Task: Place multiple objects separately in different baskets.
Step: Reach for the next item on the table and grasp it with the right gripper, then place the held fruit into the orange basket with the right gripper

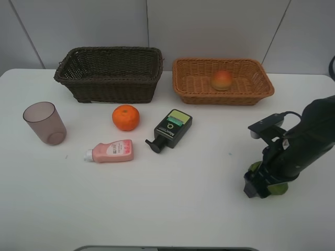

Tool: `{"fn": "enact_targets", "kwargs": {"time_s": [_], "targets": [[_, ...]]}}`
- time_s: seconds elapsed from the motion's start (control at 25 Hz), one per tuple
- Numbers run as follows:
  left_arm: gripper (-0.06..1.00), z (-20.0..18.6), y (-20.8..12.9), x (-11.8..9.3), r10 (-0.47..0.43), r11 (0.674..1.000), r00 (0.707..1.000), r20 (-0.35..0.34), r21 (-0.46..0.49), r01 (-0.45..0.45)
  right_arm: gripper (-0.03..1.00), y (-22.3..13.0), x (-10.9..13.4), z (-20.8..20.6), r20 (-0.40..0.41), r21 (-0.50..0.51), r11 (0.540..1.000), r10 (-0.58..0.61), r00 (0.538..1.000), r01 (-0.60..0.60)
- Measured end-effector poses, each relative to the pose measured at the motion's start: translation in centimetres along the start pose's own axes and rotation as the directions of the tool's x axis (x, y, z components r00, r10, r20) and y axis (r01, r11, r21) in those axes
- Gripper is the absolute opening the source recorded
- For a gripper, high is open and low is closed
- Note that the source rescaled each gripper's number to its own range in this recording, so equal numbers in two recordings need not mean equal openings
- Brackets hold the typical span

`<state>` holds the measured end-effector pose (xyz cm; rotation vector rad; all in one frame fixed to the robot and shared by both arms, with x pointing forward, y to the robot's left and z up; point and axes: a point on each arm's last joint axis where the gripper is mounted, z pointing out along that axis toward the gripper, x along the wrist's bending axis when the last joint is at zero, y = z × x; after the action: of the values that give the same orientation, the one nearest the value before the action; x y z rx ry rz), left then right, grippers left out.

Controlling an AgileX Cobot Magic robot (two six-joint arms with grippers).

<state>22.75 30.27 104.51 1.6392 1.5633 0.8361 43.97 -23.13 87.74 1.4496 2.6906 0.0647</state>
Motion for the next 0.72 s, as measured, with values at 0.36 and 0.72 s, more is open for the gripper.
{"fn": "enact_targets", "kwargs": {"time_s": [0.36, 0.72], "targets": [[0.81, 0.0, 0.0, 0.0, 0.0, 1.0, 1.0, 0.0, 0.0, 0.0, 0.03, -0.04, 0.03, 0.04, -0.003, 0.005, 1.0, 0.005, 1.0, -0.005], [0.81, 0.0, 0.0, 0.0, 0.0, 1.0, 1.0, 0.0, 0.0, 0.0, 0.03, -0.04, 0.03, 0.04, -0.004, 0.005, 1.0, 0.006, 1.0, -0.006]]}}
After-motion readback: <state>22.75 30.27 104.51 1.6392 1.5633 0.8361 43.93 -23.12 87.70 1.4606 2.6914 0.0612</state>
